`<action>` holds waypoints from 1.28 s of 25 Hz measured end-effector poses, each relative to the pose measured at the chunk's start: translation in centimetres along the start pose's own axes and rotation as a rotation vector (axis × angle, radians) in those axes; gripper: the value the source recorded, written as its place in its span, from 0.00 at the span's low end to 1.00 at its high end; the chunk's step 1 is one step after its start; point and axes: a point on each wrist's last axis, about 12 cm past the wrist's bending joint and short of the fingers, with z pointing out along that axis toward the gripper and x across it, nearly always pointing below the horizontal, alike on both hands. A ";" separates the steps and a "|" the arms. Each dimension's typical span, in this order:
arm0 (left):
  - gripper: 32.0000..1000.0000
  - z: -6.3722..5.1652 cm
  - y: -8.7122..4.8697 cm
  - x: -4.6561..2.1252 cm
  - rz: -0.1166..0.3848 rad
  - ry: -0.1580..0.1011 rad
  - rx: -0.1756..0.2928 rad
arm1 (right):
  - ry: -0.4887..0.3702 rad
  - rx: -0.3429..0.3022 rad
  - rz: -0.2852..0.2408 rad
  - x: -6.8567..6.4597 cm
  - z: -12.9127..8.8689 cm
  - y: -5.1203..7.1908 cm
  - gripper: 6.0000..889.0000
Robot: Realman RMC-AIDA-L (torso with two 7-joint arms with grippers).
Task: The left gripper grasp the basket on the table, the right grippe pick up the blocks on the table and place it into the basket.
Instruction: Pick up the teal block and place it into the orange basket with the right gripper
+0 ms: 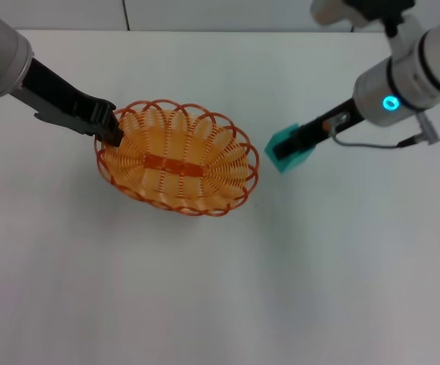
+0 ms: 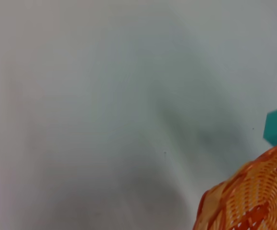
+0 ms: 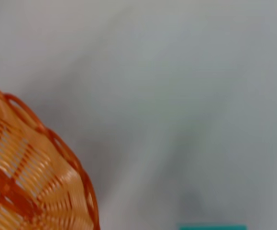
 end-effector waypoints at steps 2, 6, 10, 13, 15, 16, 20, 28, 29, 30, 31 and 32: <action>0.06 0.0 0.0 0.03 -0.001 0.001 0.000 | -0.036 0.021 -0.010 -0.3 -1.2 0.1 0.59; 0.06 0.0 0.1 0.09 -0.002 0.001 0.001 | -0.103 0.048 -0.036 -0.9 -3.2 0.5 0.59; 0.06 0.0 0.0 0.08 -0.001 0.000 0.002 | -0.177 0.059 -0.081 -1.6 -5.4 1.5 0.59; 0.06 0.0 0.0 0.07 -0.001 0.000 0.002 | -0.228 0.062 -0.126 -2.1 -6.9 2.6 0.59; 0.06 0.0 0.0 0.06 -0.001 -0.001 0.002 | -0.249 0.062 -0.154 -2.4 -7.6 3.2 0.59; 0.06 0.0 0.0 0.06 -0.001 -0.001 0.002 | -0.258 0.063 -0.167 -2.5 -7.9 3.5 0.59; 0.06 0.2 0.0 0.05 -0.002 0.004 0.005 | -0.274 0.057 -0.228 -2.7 -8.8 4.7 0.59; 0.06 0.4 0.0 0.06 -0.001 0.011 0.012 | -0.244 0.004 -0.425 -2.3 -9.0 8.4 0.60; 0.06 0.4 0.0 0.05 0.000 0.011 0.013 | -0.239 -0.016 -0.446 -2.3 -9.0 8.9 0.60; 0.06 0.4 0.0 0.04 0.000 0.011 0.013 | -0.233 -0.028 -0.463 -2.3 -8.8 9.3 0.60; 0.06 0.4 0.0 0.03 0.000 0.011 0.013 | -0.225 -0.040 -0.479 -2.3 -8.7 9.6 0.60; 0.06 0.4 0.0 0.03 0.000 0.011 0.013 | -0.214 -0.049 -0.498 -2.3 -8.4 10.0 0.60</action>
